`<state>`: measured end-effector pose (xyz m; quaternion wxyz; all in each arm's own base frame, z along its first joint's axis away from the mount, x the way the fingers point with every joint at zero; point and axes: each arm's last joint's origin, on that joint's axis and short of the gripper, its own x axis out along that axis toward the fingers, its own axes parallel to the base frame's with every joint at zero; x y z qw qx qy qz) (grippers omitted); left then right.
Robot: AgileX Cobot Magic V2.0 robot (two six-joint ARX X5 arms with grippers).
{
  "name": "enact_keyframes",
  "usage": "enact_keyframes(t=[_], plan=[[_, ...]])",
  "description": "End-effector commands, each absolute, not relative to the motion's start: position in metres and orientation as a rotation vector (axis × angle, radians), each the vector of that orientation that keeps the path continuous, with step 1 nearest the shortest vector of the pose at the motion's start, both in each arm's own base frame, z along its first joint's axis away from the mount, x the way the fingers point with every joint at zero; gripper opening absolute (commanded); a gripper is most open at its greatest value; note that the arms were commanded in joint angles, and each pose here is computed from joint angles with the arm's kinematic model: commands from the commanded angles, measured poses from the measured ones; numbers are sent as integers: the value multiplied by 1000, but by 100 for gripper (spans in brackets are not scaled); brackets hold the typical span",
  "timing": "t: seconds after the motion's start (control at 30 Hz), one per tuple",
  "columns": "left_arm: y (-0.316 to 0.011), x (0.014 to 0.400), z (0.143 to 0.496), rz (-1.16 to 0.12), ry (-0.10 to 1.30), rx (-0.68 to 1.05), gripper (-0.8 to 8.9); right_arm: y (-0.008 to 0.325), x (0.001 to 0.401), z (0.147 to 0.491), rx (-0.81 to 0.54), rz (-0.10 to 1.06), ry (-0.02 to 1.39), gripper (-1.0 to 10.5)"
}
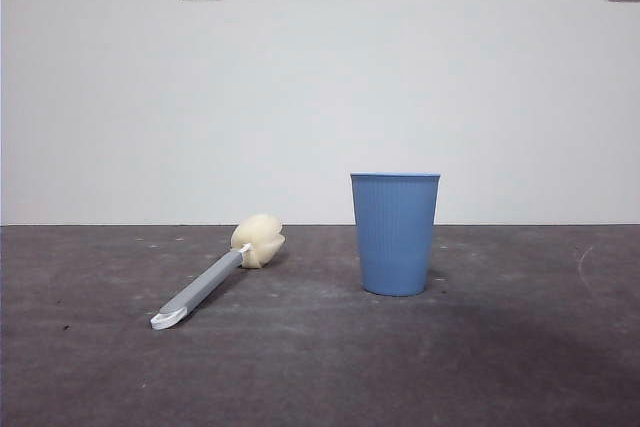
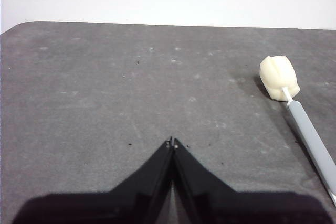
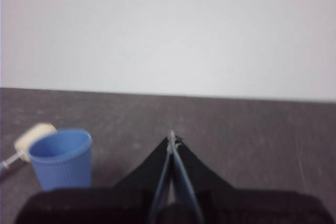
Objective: Pick up the cup brush,pick up the cup,insert the brush into the cup,clean the cup,put the cup brush back,put the cup back to the fixed position on the table
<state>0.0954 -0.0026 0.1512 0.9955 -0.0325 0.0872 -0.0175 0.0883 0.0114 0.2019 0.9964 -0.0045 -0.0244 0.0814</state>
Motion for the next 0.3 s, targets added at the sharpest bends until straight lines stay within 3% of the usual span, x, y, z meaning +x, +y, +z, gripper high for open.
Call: enact_keyframes(t=[0.03, 0.3], plan=[[-3, 96, 147, -38, 182, -75, -4, 10, 92, 185, 39, 146, -36, 2], [-3, 96, 147, -38, 183, -75, -4, 8, 96, 150, 38, 113, 151, 2]])
